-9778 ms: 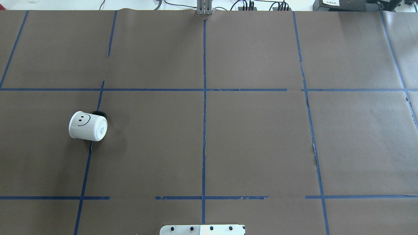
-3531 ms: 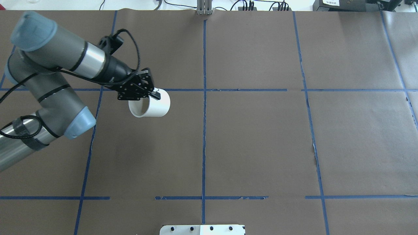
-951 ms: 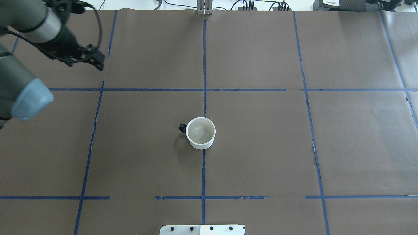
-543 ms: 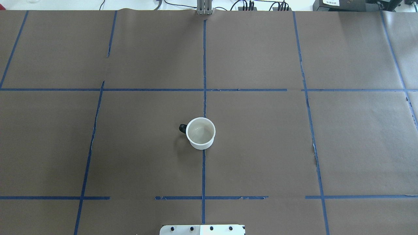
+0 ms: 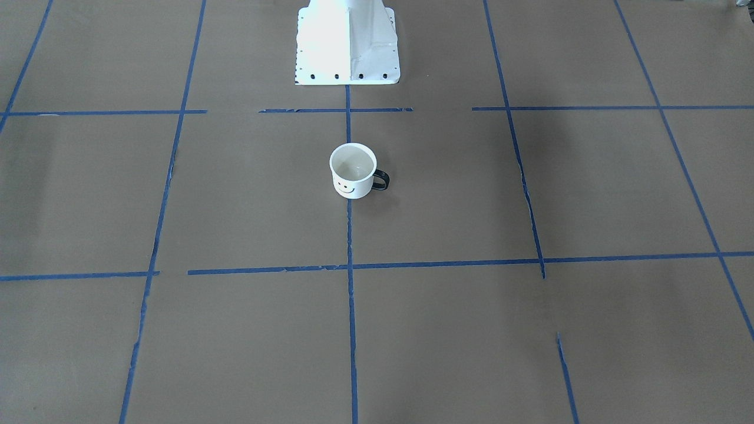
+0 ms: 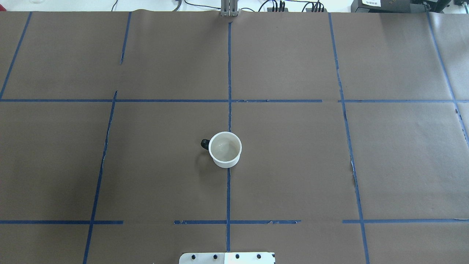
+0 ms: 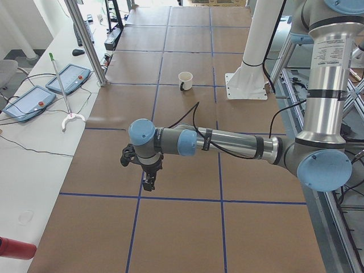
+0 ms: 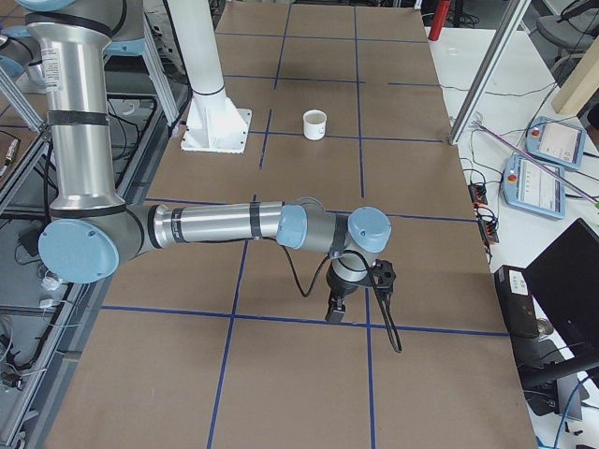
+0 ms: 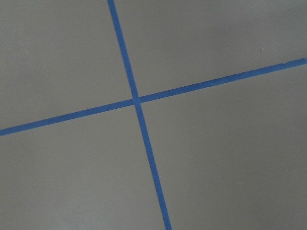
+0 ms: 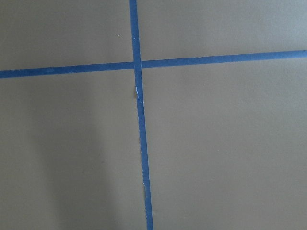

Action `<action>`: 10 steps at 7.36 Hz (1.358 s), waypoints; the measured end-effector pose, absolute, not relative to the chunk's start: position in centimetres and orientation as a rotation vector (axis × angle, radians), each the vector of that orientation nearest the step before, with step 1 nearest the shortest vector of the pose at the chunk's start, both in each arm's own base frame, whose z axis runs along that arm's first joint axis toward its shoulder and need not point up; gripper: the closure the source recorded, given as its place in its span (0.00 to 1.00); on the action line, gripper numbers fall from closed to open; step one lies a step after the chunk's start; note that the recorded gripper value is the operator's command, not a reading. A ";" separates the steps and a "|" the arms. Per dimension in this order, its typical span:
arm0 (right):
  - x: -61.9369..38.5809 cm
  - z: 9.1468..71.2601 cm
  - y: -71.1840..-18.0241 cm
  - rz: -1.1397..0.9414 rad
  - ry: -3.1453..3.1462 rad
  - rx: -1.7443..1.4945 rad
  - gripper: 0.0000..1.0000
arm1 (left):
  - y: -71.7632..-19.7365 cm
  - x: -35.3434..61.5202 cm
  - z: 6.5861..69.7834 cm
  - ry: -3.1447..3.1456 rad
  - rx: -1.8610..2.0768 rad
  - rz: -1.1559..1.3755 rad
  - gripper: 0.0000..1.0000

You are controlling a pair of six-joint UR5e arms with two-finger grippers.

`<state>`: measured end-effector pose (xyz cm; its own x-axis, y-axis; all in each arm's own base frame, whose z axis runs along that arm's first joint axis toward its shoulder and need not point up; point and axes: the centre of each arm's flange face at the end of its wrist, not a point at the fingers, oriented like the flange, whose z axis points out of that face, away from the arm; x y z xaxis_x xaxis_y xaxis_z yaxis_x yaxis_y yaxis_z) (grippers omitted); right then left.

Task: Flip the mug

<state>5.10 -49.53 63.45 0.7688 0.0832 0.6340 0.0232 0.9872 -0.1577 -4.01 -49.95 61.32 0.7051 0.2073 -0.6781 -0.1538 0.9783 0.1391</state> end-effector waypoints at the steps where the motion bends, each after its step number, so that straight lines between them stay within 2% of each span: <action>1: 5.1 63.5 -49.5 0.033 -0.694 -0.160 0.00 | -49.5 -4.7 61.8 0.761 0.074 0.186 0.00; 10: 5.1 63.5 -49.5 0.033 -0.694 -0.160 0.00 | -48.8 -5.2 62.7 0.758 0.066 0.173 0.00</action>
<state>5.10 -49.53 63.45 0.7688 0.0832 0.6340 0.0232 0.9872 -0.1576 -5.23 -48.75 62.69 0.7131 0.1799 -0.6776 -0.1321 0.9837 0.1221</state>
